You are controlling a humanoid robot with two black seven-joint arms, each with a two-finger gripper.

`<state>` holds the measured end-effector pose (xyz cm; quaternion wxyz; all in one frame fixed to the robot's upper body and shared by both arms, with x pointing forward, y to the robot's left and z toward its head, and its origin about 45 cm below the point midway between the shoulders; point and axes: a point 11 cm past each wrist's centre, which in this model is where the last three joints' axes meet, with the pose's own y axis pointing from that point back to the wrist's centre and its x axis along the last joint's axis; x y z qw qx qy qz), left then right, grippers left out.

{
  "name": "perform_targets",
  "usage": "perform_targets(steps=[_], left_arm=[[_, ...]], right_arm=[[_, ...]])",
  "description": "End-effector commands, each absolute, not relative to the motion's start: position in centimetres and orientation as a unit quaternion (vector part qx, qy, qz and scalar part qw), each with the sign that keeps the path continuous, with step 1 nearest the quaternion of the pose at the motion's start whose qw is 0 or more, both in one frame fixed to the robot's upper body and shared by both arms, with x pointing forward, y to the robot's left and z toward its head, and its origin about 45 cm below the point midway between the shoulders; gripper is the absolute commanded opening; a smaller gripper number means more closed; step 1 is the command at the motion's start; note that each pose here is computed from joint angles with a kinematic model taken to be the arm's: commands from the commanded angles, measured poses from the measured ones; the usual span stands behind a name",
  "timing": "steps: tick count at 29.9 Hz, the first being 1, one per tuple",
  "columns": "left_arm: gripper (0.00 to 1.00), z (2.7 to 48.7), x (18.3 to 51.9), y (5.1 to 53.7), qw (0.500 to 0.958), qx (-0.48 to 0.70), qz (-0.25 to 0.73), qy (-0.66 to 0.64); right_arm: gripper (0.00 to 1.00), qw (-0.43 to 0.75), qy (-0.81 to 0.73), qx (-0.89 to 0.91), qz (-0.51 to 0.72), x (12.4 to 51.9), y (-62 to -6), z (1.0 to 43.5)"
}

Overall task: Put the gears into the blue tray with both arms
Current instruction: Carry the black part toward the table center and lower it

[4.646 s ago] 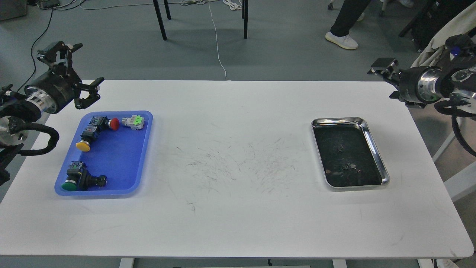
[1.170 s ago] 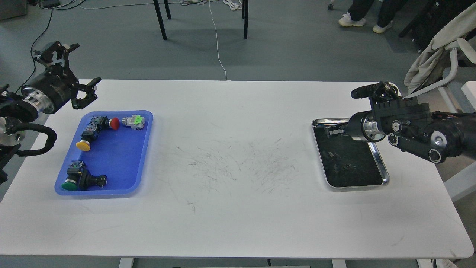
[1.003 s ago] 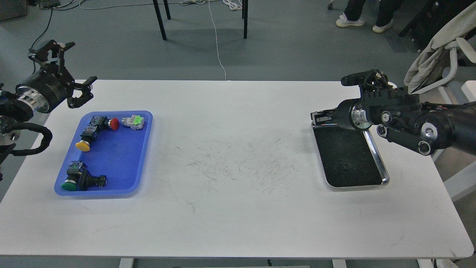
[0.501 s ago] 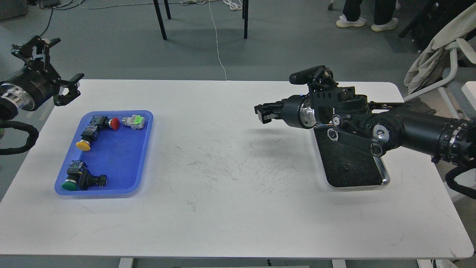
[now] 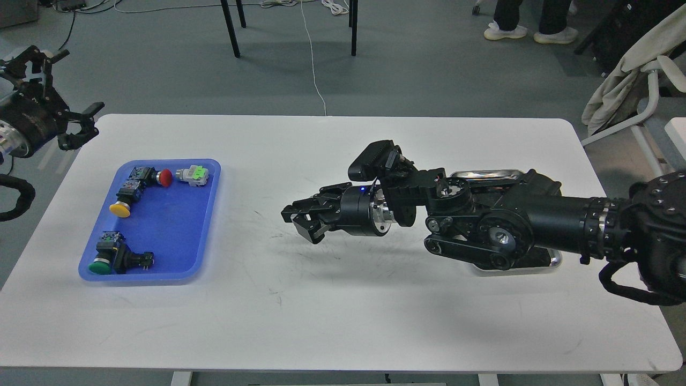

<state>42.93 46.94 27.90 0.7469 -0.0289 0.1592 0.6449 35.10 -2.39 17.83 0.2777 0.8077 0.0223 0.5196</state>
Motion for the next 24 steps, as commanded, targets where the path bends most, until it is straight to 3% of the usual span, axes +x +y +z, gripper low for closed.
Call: perform_targets(steps=[1, 24], left_arm=[[0.99, 28.1, 42.8, 47.1, 0.748, -0.028, 0.644, 0.157], [0.99, 30.5, 41.3, 49.4, 0.745, -0.012, 0.653, 0.135]], right_arm=[[0.01, 0.270, 0.041, 0.808, 0.522, 33.8, -1.6, 16.4], [0.01, 0.318, 0.073, 0.784, 0.528, 33.0, -4.4, 10.8]])
